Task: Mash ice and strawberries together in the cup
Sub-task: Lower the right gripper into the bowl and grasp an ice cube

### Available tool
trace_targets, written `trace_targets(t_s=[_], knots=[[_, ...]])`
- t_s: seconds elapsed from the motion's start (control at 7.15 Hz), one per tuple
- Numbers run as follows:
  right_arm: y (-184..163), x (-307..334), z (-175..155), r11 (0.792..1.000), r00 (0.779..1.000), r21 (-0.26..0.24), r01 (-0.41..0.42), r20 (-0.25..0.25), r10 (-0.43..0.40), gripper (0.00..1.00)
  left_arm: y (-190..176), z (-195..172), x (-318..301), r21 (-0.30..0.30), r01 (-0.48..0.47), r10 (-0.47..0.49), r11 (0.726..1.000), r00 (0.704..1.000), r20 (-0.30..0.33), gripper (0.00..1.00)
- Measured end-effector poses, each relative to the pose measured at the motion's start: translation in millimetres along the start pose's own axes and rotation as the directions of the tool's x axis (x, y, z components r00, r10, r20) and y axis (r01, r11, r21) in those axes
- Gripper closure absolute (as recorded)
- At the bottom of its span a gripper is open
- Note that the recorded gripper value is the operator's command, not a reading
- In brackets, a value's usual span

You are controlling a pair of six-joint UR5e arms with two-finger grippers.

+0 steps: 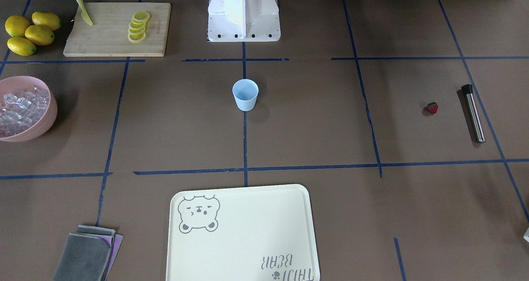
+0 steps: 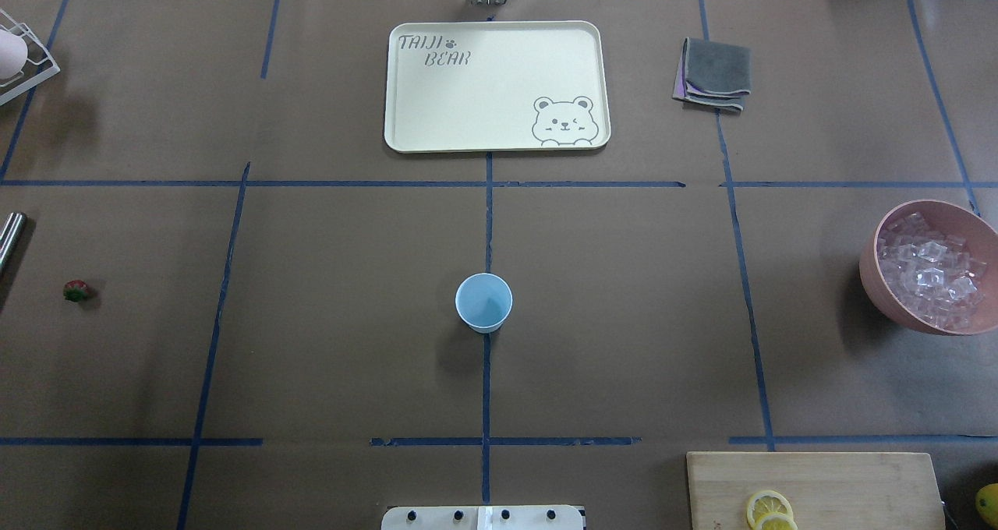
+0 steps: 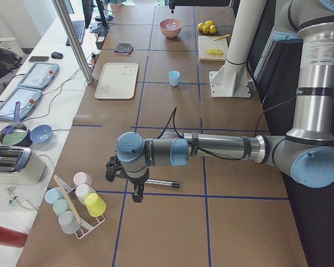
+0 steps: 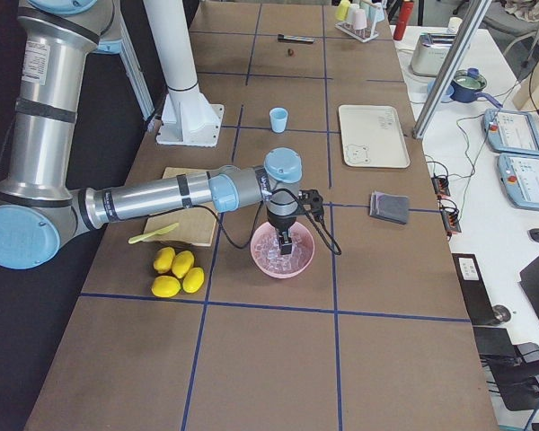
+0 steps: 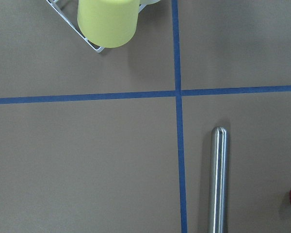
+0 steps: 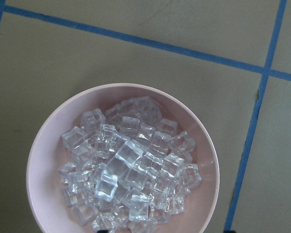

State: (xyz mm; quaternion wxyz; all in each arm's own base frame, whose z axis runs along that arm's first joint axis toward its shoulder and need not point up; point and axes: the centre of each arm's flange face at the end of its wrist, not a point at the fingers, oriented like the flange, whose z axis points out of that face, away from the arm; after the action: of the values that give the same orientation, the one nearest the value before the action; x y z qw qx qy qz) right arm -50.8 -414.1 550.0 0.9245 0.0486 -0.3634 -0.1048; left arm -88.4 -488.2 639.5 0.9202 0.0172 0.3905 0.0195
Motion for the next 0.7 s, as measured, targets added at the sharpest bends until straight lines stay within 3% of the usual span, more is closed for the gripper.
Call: trace_targets(t_s=[0.28, 0.7], knots=[[3.7, 1.0, 16.7, 0.999, 1.000, -0.036, 0.016, 0.001, -0.016, 0.33, 6.3, 0.6, 0.1, -0.001, 0.001, -0.001, 1.000, 1.000, 0.000, 0.00], [5.7, -5.8, 47.1, 0.994, 0.999, -0.101, 0.040, 0.007, -0.039, 0.34, 8.2, 0.7, 0.3, -0.001, 0.000, 0.000, 1.000, 1.000, -0.001, 0.00]])
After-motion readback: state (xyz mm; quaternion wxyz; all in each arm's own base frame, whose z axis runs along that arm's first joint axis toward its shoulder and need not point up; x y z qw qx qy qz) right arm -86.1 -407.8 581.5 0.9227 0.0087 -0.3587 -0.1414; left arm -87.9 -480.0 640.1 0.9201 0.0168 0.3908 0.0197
